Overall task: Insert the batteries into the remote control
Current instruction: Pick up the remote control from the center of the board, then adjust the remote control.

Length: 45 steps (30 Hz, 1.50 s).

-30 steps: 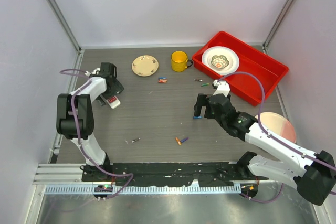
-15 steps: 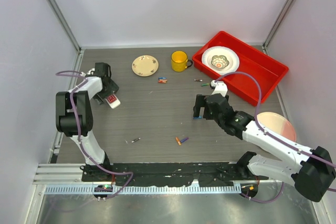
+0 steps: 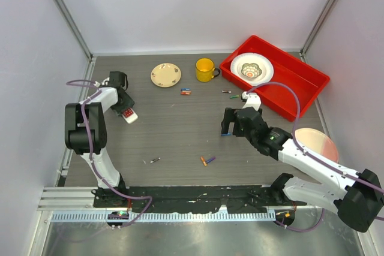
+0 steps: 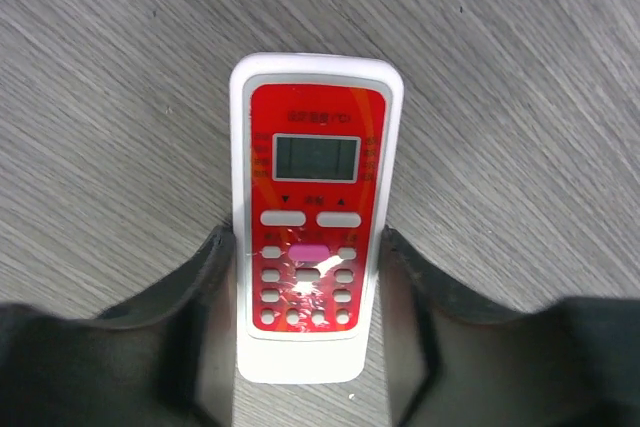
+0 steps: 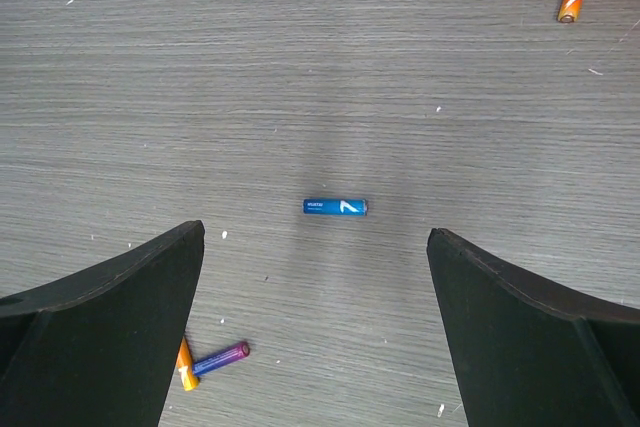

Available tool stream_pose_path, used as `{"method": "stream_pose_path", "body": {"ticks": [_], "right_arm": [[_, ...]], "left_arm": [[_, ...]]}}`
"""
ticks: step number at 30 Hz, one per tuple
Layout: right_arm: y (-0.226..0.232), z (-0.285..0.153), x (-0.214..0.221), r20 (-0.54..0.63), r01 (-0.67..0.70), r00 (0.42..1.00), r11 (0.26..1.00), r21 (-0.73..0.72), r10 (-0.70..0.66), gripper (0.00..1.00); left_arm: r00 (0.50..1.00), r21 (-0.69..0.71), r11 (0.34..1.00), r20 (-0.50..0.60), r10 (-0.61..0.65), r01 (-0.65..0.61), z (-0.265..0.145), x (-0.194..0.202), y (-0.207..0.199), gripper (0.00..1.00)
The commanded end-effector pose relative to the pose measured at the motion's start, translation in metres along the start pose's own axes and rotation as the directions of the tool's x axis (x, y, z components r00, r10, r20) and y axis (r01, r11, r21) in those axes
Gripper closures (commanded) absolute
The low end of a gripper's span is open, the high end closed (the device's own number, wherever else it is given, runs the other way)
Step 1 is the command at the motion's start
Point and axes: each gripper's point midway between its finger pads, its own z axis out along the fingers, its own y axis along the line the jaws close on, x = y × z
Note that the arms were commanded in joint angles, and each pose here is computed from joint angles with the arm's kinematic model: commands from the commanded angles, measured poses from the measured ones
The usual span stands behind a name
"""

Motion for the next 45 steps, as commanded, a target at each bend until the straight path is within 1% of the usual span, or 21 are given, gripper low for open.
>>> {"method": "stream_pose_path", "body": {"ticks": [1, 3, 4, 6, 7, 8, 10, 11, 13, 14, 20, 23, 31, 33, 34, 35, 37, 39, 41, 43, 45], "right_arm": [[0.003, -0.007, -0.012, 0.043, -0.023, 0.999, 1.000, -0.016, 0.024, 0.01], [0.004, -0.010, -0.016, 0.053, -0.026, 0.998, 0.999, -0.021, 0.027, 0.01], [0.004, -0.010, -0.017, 0.054, -0.023, 0.998, 0.999, -0.022, 0.025, 0.01], [0.005, -0.012, -0.024, 0.070, -0.023, 0.997, 0.999, -0.022, 0.025, 0.01], [0.005, -0.013, -0.026, 0.079, -0.022, 0.997, 1.000, -0.021, 0.023, 0.01], [0.004, -0.013, -0.030, 0.090, -0.022, 0.996, 1.000, -0.014, 0.023, 0.01], [0.004, -0.013, -0.034, 0.102, -0.022, 0.995, 1.000, -0.009, 0.023, 0.01], [0.004, -0.014, -0.036, 0.108, -0.019, 0.994, 1.000, -0.007, 0.019, 0.02], [0.003, -0.015, -0.038, 0.115, -0.021, 0.993, 1.000, -0.004, 0.021, 0.03], [0.003, -0.017, -0.039, 0.120, -0.032, 0.992, 0.999, -0.003, 0.032, 0.03], [0.004, -0.030, -0.043, 0.177, -0.086, 0.979, 0.994, -0.074, 0.098, 0.04], [0.005, -0.033, -0.036, 0.161, -0.081, 0.982, 0.992, -0.099, 0.097, 0.05], [0.007, -0.027, -0.018, 0.083, -0.088, 0.992, 0.991, -0.096, 0.096, 0.05], [0.009, -0.027, -0.014, 0.071, -0.089, 0.993, 0.989, -0.115, 0.098, 0.05], [0.011, -0.028, -0.013, 0.070, -0.092, 0.992, 0.988, -0.125, 0.101, 0.05], [0.012, -0.027, -0.011, 0.066, -0.093, 0.992, 0.987, -0.133, 0.103, 0.05], [0.014, -0.027, -0.007, 0.057, -0.099, 0.992, 0.983, -0.153, 0.109, 0.05], [0.019, -0.028, -0.006, 0.051, -0.106, 0.992, 0.978, -0.180, 0.117, 0.04], [0.025, -0.027, -0.005, 0.047, -0.119, 0.990, 0.970, -0.213, 0.132, 0.01], [0.039, -0.031, 0.000, 0.017, -0.118, 0.992, 0.949, -0.292, 0.128, 0.00], [0.047, -0.034, -0.008, 0.026, -0.169, 0.982, 0.927, -0.334, 0.189, 0.00]], "left_arm": [[1.000, 0.027, 1.000, 0.006, 0.005, -0.006, -0.002, -0.004, -0.006, 0.70], [0.999, 0.069, 0.997, 0.047, 0.017, -0.020, -0.022, -0.014, -0.016, 0.76], [0.998, 0.083, 0.996, 0.062, 0.019, -0.024, -0.031, -0.018, -0.018, 0.83], [0.993, 0.162, 0.984, 0.101, 0.061, -0.077, -0.067, -0.014, -0.042, 0.89], [0.990, 0.187, 0.977, 0.115, 0.079, -0.100, -0.080, -0.011, -0.049, 0.97], [0.983, 0.223, 0.962, 0.134, 0.129, -0.157, -0.096, 0.004, -0.066, 1.00], [0.968, 0.275, 0.935, 0.176, 0.180, -0.224, -0.126, 0.020, -0.083, 1.00], [0.951, 0.298, 0.907, 0.183, 0.251, -0.297, -0.138, 0.048, -0.096, 1.00], [0.933, 0.322, 0.879, 0.194, 0.303, -0.352, -0.152, 0.076, -0.105, 1.00], [0.918, 0.347, 0.851, 0.182, 0.352, -0.395, -0.160, 0.108, -0.112, 1.00], [0.849, 0.375, 0.762, 0.209, 0.485, -0.527, -0.178, 0.197, -0.124, 1.00], [0.831, 0.355, 0.751, 0.228, 0.508, -0.557, -0.178, 0.212, -0.125, 1.00], [0.866, 0.344, 0.795, 0.185, 0.464, -0.499, -0.158, 0.226, -0.123, 1.00], [0.879, 0.392, 0.788, 0.175, 0.444, -0.475, -0.161, 0.231, -0.126, 1.00], [0.893, 0.454, 0.771, 0.183, 0.411, -0.447, -0.168, 0.232, -0.139, 1.00], [0.895, 0.487, 0.755, 0.161, 0.417, -0.439, -0.166, 0.241, -0.134, 1.00], [0.923, 0.610, 0.699, 0.167, 0.347, -0.373, -0.183, 0.240, -0.143, 1.00], [0.939, 0.712, 0.630, 0.124, 0.322, -0.310, -0.199, 0.246, -0.148, 1.00], [0.967, 0.804, 0.555, 0.093, 0.236, -0.212, -0.215, 0.237, -0.153, 1.00], [0.981, 0.883, 0.448, 0.065, 0.184, -0.142, -0.236, 0.231, -0.154, 1.00], [0.986, 0.926, 0.366, 0.029, 0.165, -0.089, -0.253, 0.229, -0.154, 1.00]]}}
